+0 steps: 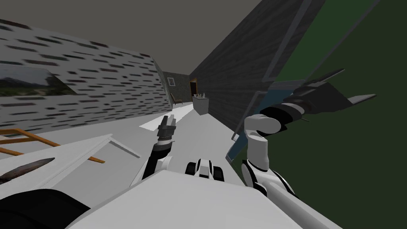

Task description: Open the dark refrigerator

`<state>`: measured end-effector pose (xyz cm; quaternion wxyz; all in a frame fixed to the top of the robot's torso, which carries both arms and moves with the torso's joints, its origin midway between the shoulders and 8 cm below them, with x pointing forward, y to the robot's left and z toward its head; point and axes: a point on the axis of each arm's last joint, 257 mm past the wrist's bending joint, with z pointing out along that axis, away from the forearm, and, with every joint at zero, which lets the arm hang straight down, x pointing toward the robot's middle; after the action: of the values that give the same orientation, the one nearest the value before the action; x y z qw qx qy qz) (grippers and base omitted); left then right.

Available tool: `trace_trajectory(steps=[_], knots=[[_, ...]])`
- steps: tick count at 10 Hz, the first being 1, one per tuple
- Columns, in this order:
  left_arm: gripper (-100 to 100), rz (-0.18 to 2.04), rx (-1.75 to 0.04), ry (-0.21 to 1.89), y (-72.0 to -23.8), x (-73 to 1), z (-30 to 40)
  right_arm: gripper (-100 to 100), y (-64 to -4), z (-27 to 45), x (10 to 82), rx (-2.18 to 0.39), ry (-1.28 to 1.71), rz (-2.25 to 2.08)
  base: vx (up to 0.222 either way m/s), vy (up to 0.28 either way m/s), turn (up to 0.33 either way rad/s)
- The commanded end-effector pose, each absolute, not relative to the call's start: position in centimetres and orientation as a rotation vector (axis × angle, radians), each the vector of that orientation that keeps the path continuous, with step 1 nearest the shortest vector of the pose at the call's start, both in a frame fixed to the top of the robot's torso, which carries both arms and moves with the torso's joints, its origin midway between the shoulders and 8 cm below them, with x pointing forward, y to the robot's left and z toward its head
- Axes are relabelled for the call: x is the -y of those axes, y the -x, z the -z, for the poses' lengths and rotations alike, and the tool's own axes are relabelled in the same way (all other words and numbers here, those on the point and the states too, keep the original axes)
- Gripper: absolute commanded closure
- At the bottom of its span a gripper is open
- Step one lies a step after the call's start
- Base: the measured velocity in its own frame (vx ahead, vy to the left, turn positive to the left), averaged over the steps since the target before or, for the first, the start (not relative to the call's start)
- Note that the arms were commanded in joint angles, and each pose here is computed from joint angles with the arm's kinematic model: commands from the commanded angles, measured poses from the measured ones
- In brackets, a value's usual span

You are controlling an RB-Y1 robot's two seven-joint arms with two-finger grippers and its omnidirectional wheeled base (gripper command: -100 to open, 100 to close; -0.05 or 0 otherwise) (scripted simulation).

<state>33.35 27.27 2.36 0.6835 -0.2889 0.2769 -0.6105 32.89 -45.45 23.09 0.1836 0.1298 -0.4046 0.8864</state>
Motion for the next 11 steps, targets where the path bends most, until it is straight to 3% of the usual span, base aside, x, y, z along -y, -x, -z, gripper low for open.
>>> trace_trajectory(steps=[1,11], knots=[[0,1.368,-0.621,0.648,-33.3,-27.3,-2.4,-100,-33.5,-23.0,46.7,1.283,-0.361,-2.531,0.007,-0.058,0.173],[0,1.369,-0.621,0.648,-33.3,-27.3,-2.4,-100,-37.0,-21.6,49.3,1.736,-0.396,-2.597,0.0,-0.053,0.126]])
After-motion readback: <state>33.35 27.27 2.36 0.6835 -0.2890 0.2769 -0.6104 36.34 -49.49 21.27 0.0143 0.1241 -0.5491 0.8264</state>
